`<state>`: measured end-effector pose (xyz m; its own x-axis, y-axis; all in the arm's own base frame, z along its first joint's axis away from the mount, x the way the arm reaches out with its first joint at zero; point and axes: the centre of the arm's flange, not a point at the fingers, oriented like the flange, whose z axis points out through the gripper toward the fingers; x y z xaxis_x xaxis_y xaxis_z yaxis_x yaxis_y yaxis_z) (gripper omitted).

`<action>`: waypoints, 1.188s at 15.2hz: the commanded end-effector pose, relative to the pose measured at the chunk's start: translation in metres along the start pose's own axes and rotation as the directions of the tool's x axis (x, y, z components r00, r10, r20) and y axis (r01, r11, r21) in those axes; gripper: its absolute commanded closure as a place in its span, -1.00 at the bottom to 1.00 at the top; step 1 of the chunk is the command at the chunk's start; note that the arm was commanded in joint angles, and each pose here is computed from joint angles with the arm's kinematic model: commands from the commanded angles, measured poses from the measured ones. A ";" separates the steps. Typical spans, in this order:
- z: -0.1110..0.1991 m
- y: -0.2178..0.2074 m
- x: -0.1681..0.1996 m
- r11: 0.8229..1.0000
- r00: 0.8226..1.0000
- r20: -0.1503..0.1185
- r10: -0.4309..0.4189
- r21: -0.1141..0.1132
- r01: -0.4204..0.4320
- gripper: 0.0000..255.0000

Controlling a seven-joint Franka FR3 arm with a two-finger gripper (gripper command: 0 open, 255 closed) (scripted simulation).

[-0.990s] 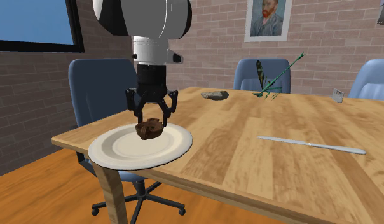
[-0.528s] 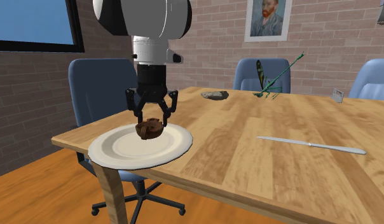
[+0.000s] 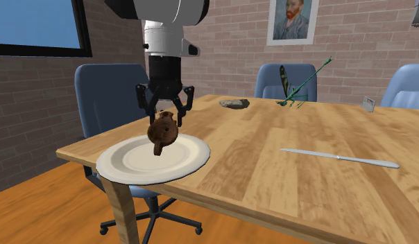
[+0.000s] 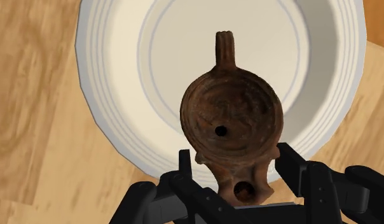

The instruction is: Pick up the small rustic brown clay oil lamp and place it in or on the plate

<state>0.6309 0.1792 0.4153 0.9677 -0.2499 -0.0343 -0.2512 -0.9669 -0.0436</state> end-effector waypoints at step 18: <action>-0.012 -0.009 -0.033 1.000 1.000 0.000 0.000 0.000 0.000 1.00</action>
<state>0.6044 0.1953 0.4427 0.9674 -0.2530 -0.0130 -0.2534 -0.9659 -0.0542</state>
